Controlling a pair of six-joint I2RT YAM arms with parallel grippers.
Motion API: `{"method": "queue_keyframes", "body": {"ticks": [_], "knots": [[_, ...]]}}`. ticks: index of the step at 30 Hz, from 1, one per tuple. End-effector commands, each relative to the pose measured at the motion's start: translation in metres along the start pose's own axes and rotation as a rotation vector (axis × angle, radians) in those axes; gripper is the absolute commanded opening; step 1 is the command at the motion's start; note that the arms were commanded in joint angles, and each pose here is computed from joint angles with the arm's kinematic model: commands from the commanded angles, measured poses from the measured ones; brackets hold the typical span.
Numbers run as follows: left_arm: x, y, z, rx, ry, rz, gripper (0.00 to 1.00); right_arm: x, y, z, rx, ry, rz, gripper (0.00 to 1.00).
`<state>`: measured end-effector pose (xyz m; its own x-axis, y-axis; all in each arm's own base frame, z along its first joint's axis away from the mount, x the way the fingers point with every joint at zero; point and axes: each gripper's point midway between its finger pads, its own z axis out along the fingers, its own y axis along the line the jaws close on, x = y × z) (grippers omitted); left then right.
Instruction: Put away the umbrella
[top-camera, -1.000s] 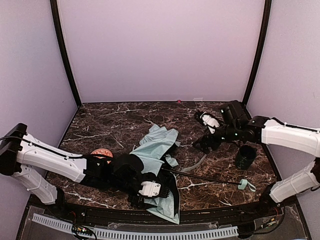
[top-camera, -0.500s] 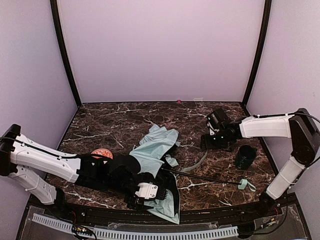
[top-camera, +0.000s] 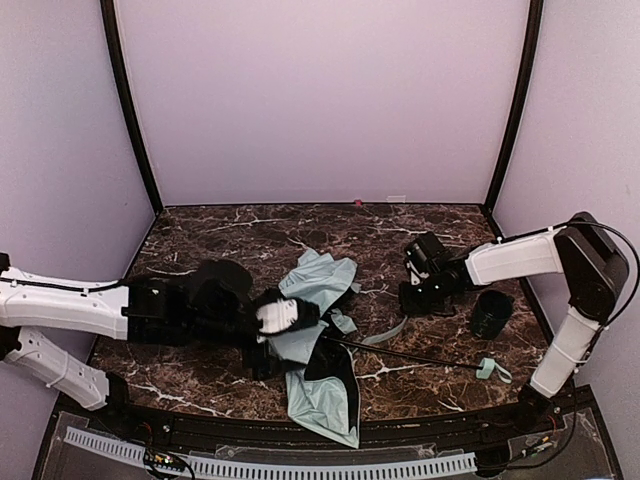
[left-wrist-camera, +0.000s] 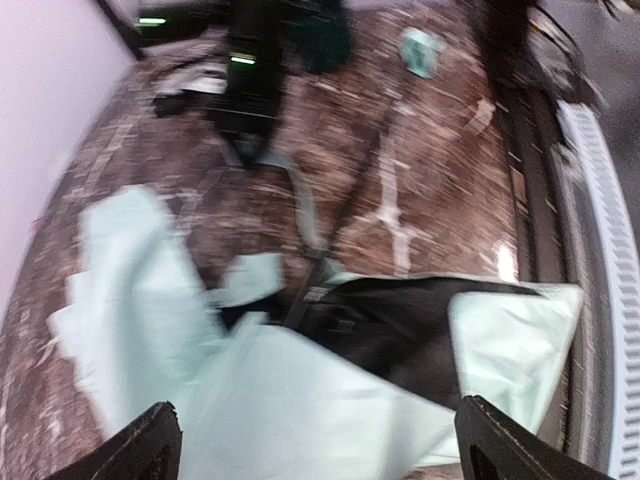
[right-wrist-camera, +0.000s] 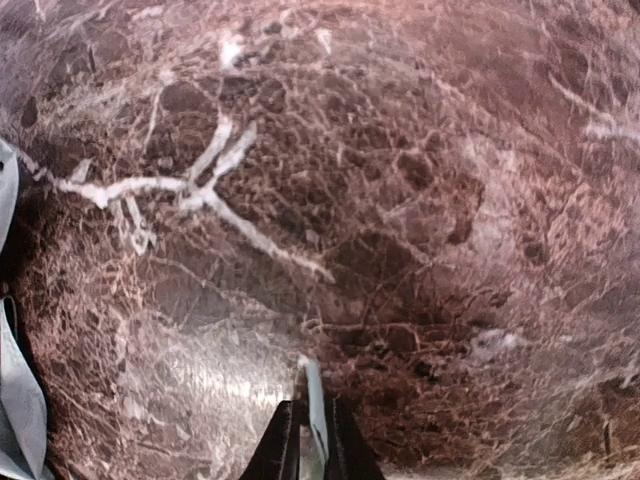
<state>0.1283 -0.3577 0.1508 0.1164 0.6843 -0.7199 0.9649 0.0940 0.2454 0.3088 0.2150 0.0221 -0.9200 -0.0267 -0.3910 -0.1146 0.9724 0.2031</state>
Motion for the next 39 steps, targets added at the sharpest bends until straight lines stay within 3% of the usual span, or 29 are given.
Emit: {"method": "queue_keyframes", "body": {"ticks": [1,2,7,14,19,21,24,26,27,28,32,36,39], "knots": [[-0.033,0.083,-0.048,-0.236,-0.188,-0.217,0.99,-0.001,0.007,0.009,-0.030,0.014,0.006,0.04],[-0.027,0.093,-0.046,-0.247,-0.174,-0.244,0.99,-0.002,0.009,0.010,-0.034,0.018,0.003,0.00],[0.022,0.120,-0.006,-0.248,-0.010,-0.309,0.99,-0.023,0.028,-0.001,-0.108,-0.028,-0.058,0.00],[0.051,0.148,0.044,-0.222,0.036,-0.304,0.99,-0.062,0.057,-0.021,-0.248,-0.168,-0.175,0.00],[0.068,0.129,0.078,-0.102,0.063,-0.251,0.99,-0.073,0.072,-0.017,-0.338,-0.218,-0.229,0.00],[0.074,0.121,0.086,-0.062,0.061,-0.250,0.84,-0.080,0.075,-0.016,-0.359,-0.243,-0.231,0.00],[0.074,0.107,0.087,-0.008,0.023,-0.242,0.51,-0.095,0.076,-0.018,-0.391,-0.298,-0.219,0.00],[0.066,0.102,0.078,-0.002,-0.030,-0.222,0.24,-0.109,0.076,-0.022,-0.409,-0.342,-0.216,0.00],[0.059,0.106,0.072,-0.024,-0.065,-0.208,0.04,-0.117,0.075,-0.023,-0.413,-0.364,-0.218,0.00],[0.052,0.109,0.064,-0.049,-0.091,-0.200,0.00,-0.126,0.074,-0.024,-0.414,-0.381,-0.218,0.00],[0.008,0.113,0.024,-0.073,-0.222,-0.114,0.00,-0.160,0.087,-0.035,-0.456,-0.465,-0.277,0.00],[-0.028,0.089,-0.010,0.023,-0.375,-0.012,0.00,-0.191,0.116,-0.049,-0.565,-0.566,-0.332,0.00],[-0.034,0.072,-0.012,0.140,-0.382,0.001,0.00,-0.204,0.144,-0.057,-0.710,-0.604,-0.344,0.00]]}}
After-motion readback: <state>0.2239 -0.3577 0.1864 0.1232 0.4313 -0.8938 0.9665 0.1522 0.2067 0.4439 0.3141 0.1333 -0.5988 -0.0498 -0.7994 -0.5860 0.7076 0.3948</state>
